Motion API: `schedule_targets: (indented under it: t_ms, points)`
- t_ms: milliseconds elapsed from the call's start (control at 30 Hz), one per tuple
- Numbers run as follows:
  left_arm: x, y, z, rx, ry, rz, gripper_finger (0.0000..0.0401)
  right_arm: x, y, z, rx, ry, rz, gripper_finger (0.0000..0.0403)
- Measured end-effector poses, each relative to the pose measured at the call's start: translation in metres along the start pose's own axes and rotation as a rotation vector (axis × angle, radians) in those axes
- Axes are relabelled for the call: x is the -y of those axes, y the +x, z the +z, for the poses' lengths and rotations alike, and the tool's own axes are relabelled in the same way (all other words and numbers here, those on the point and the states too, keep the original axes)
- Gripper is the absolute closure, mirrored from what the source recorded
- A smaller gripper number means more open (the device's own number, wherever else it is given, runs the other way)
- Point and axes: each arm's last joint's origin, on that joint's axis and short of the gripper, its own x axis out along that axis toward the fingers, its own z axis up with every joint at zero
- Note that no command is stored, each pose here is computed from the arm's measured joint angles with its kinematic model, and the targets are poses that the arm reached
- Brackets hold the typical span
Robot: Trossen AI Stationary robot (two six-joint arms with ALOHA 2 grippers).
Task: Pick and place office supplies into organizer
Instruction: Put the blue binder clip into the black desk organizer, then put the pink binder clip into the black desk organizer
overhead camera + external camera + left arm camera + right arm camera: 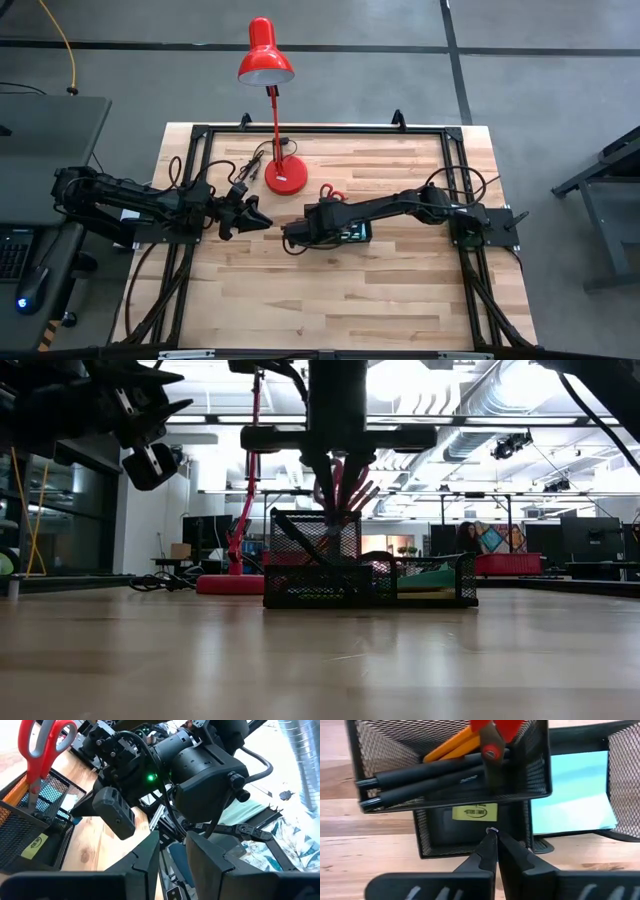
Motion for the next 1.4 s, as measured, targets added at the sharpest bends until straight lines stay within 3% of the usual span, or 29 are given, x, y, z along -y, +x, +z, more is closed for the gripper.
schedule_targets:
  t_ms: [167,533,700,933,1100,1233,1400]
  points:
    - [0.0,0.0,0.0,0.0,0.0,0.0,0.0313,-0.001,0.0,0.0,-0.005,0.007,0.005,0.0391]
    - [0.0,0.0,0.0,0.002,0.0,0.002,0.0313,0.002,0.0,0.001,-0.002,-0.004,-0.02,0.0316]
    - [0.001,0.0,-0.001,-0.025,0.001,-0.02,0.0313,0.004,-0.006,-0.019,-0.049,-0.037,0.01,0.0309]
    - [0.001,0.0,-0.001,-0.03,0.003,-0.025,0.0313,0.015,-0.029,-0.09,-0.142,-0.016,0.158,0.0308]
    - [0.001,0.0,-0.001,-0.029,0.009,-0.024,0.0313,0.02,-0.046,-0.141,-0.131,0.124,0.399,0.0308]
    - [0.001,0.0,-0.001,-0.029,0.01,-0.024,0.0313,0.02,-0.055,-0.155,-0.076,0.195,0.546,0.0308]
    - [0.001,0.0,-0.001,-0.029,0.011,-0.024,0.0313,0.008,-0.053,-0.17,-0.15,0.187,0.666,0.0308]
